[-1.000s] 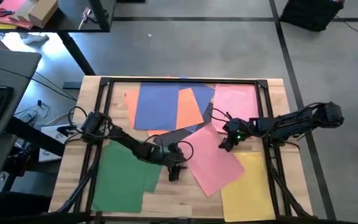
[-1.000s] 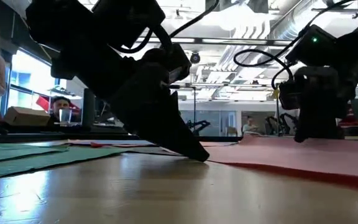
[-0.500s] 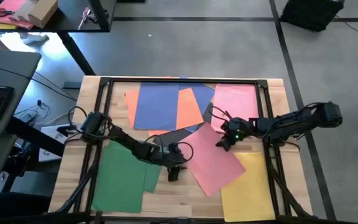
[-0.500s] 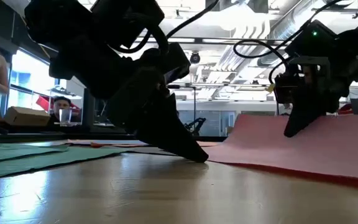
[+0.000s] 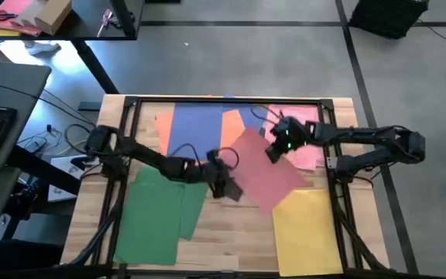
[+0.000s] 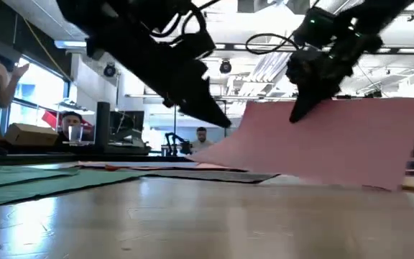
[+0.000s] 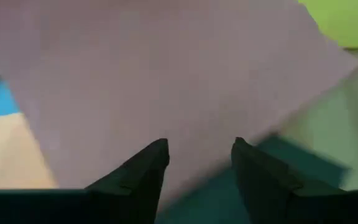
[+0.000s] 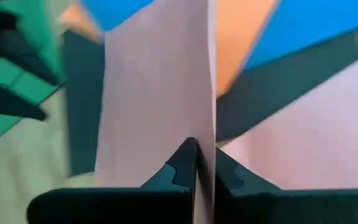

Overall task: Organize paper
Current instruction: Stack the pink paper on top of the other pink paper to the top right of the table

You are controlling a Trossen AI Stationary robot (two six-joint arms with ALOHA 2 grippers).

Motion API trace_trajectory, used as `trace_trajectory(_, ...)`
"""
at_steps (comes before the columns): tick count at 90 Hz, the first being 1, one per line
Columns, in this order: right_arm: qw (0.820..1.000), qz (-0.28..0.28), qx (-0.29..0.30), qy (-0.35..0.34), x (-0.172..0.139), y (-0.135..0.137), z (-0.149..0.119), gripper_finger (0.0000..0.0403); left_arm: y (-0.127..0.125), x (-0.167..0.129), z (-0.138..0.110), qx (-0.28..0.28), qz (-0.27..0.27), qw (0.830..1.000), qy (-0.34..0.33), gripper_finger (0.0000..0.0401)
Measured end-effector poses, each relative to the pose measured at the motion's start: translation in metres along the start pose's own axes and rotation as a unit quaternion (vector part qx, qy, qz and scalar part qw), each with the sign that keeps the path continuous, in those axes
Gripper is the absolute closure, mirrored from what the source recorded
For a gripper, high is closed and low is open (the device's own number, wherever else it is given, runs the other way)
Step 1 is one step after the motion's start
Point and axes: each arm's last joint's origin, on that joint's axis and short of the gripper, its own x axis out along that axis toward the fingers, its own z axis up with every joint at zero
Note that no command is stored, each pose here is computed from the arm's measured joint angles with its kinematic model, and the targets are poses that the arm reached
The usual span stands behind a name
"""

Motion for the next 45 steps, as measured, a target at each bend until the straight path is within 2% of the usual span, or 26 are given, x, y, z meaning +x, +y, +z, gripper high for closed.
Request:
trace_trajectory(15, 0.991, -0.129, 0.027, 0.008, -0.02, -0.042, 0.017, 0.0403, 0.03, -0.016, 0.009, 0.003, 0.064, 0.998, 0.022, 0.0233)
trace_trajectory(30, 0.961, -0.248, 0.123, 0.014, -0.025, -0.092, 0.008, 0.0403, 0.043, -0.026, 0.007, -0.014, 0.081, 0.996, 0.034, 0.0233)
trace_trajectory(37, 0.945, -0.284, 0.162, 0.011, -0.026, -0.107, 0.002, 0.0403, 0.044, -0.029, 0.001, -0.023, 0.081, 0.996, 0.038, 0.0233)
trace_trajectory(45, 0.935, -0.298, 0.193, 0.004, -0.024, -0.115, -0.004, 0.0403, 0.043, -0.028, -0.006, -0.029, 0.08, 0.995, 0.045, 0.0233)
